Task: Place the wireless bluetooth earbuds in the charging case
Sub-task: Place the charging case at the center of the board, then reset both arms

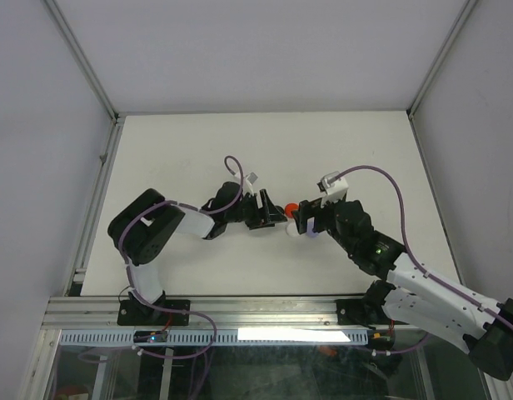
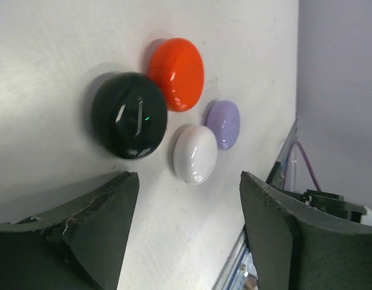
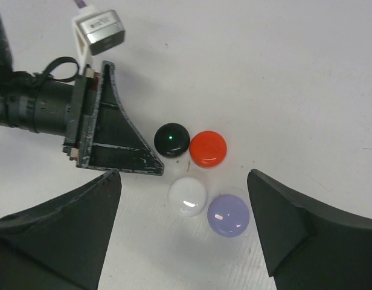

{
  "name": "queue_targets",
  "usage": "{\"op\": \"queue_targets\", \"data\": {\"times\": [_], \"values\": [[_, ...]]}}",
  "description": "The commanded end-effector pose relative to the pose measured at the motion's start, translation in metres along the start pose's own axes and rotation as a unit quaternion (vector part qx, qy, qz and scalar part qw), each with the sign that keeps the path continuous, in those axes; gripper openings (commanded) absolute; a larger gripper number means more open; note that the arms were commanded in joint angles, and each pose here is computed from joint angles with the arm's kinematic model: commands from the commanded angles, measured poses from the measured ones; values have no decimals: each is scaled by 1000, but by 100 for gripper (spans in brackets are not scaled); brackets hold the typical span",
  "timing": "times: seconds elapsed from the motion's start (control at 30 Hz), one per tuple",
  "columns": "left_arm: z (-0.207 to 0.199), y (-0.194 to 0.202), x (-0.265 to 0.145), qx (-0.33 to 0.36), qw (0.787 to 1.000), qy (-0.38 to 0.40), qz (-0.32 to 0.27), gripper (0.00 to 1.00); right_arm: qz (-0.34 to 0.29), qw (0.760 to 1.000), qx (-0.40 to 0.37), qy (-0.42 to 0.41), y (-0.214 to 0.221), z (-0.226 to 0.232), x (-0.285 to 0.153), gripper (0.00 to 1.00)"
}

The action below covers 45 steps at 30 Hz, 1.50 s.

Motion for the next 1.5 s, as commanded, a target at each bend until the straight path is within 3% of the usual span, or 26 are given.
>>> {"op": "queue_targets", "data": {"times": [0.0,0.27,0.43,0.8,1.0,1.13,1.47], "values": [[36,13,-29,12,993,-116,-6,73,-30,999,18,26,-18,-7,-6,89],[25,-17,-100,72,972,-207,-83,98,-47,993,39,103,-22,-34,-20,99],[-1,-48,-162,115,948,-247,-164,99,-60,988,55,132,-24,-48,-37,99],[-63,-92,-302,201,872,-275,-351,99,-109,981,94,133,-47,-60,-85,99],[-90,-100,-341,250,847,-266,-387,99,-127,976,103,141,-63,-66,-113,99],[-84,-96,-354,255,831,-276,-410,99,-144,974,113,132,-67,-67,-120,99],[-65,-85,-350,246,829,-284,-414,99,-156,973,120,122,-66,-68,-124,99]]}}
Point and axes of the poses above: each gripper's point midway between its finger pads, its own x axis out along the fingers, its own z axis along the line the jaws close on, y = z × x, the point moved 1 cm from there along -x, back along the fingers, and after that the axes turned 12 degrees about x, right-handed, at the moved point
